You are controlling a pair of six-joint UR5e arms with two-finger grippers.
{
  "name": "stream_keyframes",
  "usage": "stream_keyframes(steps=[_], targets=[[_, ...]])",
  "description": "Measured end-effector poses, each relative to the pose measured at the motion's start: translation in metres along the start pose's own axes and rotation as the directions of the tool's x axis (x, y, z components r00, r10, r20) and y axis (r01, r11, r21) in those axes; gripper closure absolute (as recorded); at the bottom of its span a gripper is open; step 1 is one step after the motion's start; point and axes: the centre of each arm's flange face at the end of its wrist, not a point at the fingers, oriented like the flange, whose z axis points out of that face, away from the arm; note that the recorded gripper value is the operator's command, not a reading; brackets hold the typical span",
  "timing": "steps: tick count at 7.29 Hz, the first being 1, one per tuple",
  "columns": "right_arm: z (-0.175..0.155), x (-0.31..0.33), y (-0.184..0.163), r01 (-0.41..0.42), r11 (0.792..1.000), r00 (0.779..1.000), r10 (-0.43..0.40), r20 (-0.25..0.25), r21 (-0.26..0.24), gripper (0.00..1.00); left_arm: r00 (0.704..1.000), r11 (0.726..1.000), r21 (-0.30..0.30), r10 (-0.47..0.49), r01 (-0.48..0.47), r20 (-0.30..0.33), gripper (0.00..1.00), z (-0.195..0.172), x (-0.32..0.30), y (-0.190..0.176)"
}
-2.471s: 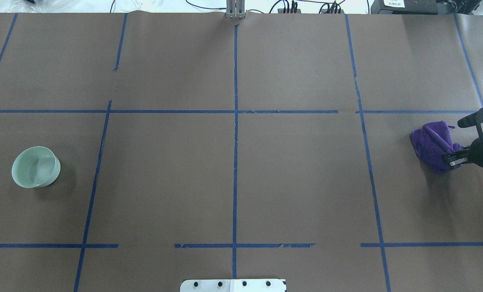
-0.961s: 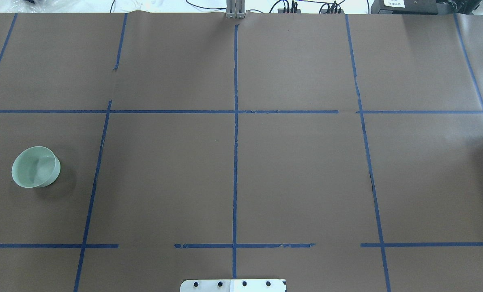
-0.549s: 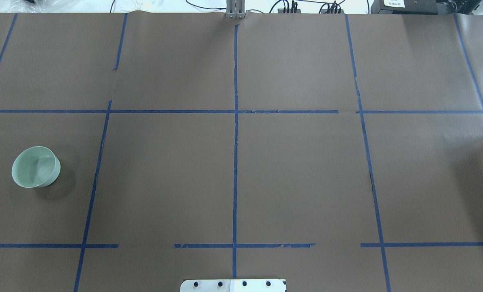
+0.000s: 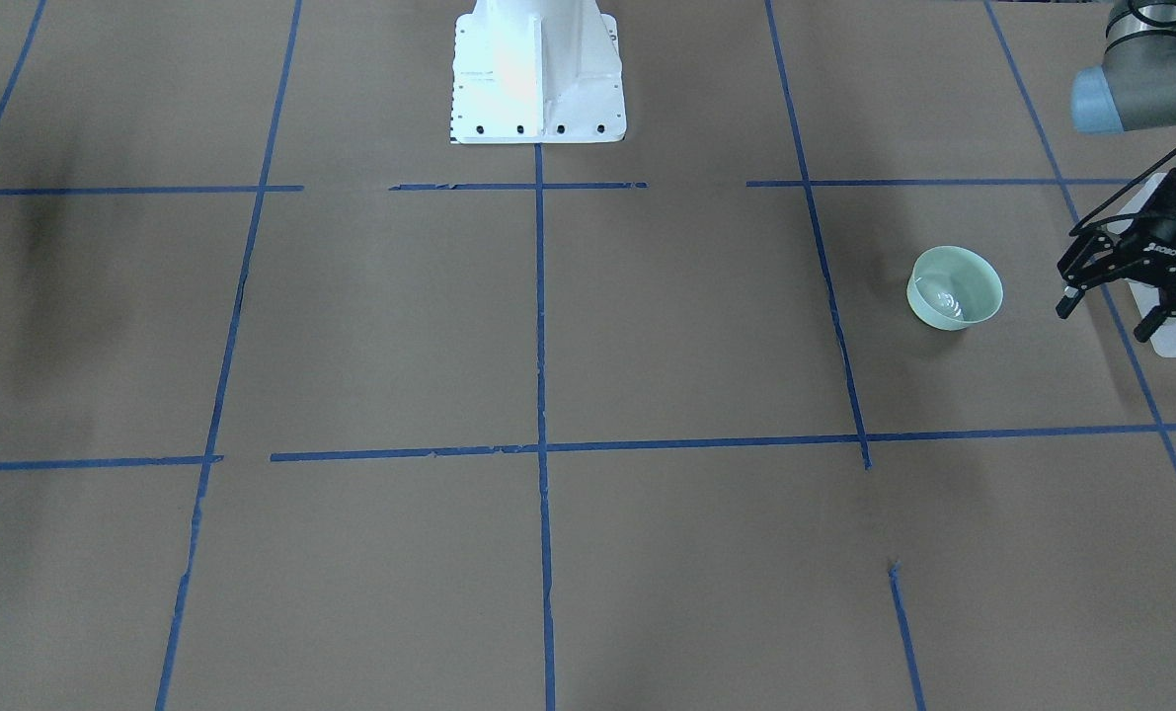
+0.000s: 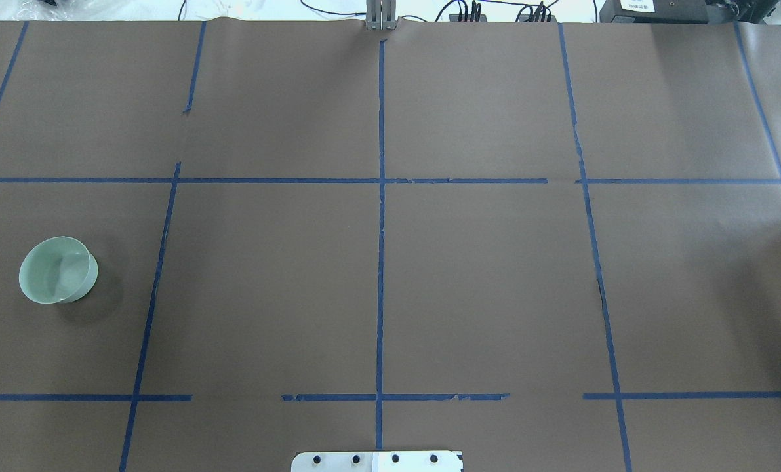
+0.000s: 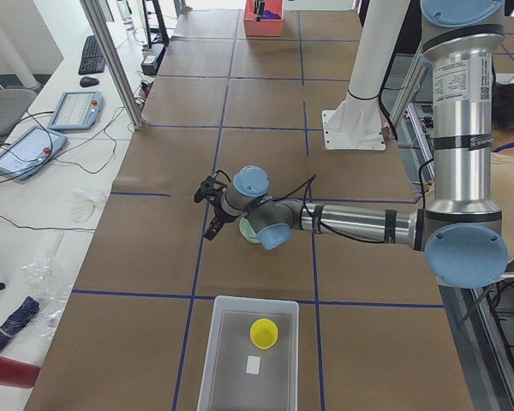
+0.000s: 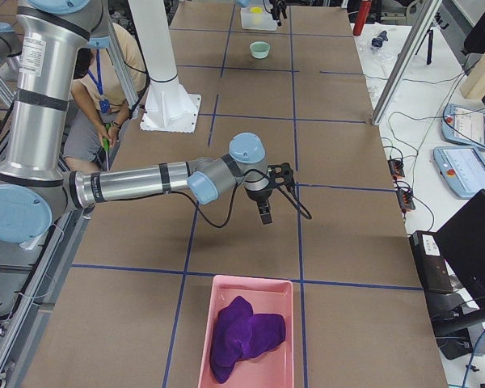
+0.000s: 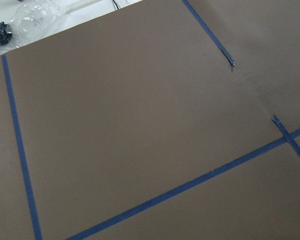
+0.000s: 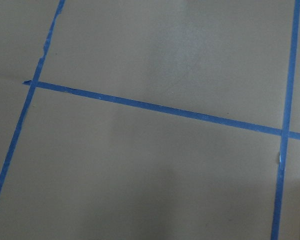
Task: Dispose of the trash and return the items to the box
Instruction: 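Reach the left gripper to the pale green bowl and grasp its rim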
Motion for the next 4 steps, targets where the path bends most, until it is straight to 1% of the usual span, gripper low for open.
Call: stream_keyframes(steps=[2, 3, 4], targets=[[0.006, -0.008, 0.000, 0.006, 1.000, 1.000, -0.006, -0.002, 0.005, 0.00, 0.999, 1.000, -0.010, -0.019, 0.018, -0.035, 0.19, 0.026, 0.015, 0.047], [0.006, -0.009, 0.000, 0.007, 1.000, 1.000, -0.007, -0.002, 0.006, 0.00, 0.999, 1.000, -0.026, -0.012, 0.011, -0.049, 0.37, 0.035, 0.021, 0.064], [0.006, -0.009, 0.000, 0.009, 1.000, 1.000, -0.009, -0.003, 0.008, 0.00, 0.998, 0.999, -0.044, -0.004, 0.001, -0.059, 0.83, 0.042, 0.027, 0.077]])
